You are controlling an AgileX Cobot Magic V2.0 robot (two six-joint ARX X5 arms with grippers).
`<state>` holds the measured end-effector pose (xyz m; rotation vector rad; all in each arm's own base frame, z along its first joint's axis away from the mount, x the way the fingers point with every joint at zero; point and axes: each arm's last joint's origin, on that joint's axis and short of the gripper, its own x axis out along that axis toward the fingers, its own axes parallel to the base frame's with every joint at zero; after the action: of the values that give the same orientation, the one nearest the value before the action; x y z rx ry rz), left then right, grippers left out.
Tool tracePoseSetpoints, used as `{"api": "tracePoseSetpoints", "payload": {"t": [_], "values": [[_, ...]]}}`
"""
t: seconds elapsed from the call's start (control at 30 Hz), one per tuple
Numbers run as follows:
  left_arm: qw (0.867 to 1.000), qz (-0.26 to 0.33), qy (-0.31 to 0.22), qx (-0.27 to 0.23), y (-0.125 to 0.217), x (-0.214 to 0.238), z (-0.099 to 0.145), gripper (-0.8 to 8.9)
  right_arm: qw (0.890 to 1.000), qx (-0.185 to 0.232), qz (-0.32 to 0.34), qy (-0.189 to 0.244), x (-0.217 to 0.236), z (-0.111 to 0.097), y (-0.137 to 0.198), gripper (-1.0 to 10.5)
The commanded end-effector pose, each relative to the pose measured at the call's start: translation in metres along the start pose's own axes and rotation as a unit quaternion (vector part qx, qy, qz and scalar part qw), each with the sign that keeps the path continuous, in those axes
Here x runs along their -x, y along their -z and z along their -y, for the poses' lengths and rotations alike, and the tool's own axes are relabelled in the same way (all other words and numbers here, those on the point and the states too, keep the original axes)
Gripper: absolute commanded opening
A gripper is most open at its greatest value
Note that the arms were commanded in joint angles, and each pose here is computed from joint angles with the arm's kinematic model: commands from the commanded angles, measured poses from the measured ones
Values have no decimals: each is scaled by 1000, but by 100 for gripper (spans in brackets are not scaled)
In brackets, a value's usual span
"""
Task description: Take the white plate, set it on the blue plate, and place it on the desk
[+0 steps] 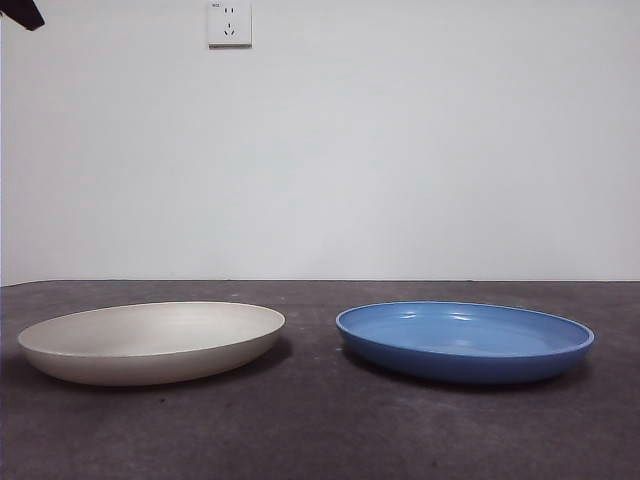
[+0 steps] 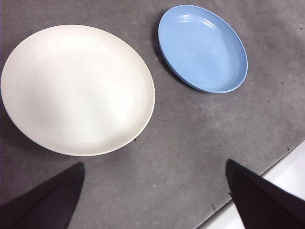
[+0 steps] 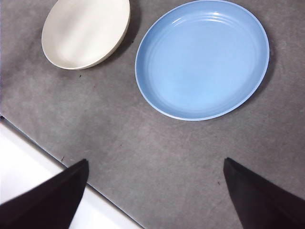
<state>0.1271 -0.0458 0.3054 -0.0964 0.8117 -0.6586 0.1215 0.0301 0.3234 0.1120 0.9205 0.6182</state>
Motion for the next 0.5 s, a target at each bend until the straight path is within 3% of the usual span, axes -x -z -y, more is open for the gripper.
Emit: {"api": "tracePoseSetpoints", "payload": {"t": [0.03,0.27,0.5], "values": [[1000,11,0,1,-6,1,1,491,1000,3,10,-2,3,-2,-4,468],[997,37,-60,38,-22,-13,-9,485,1000,5,16,-2,3,-2,-6,467],[991,-15,-119,55,-46,-53,-31,465,1000,4,16,-2,3,-2,-6,467]]}}
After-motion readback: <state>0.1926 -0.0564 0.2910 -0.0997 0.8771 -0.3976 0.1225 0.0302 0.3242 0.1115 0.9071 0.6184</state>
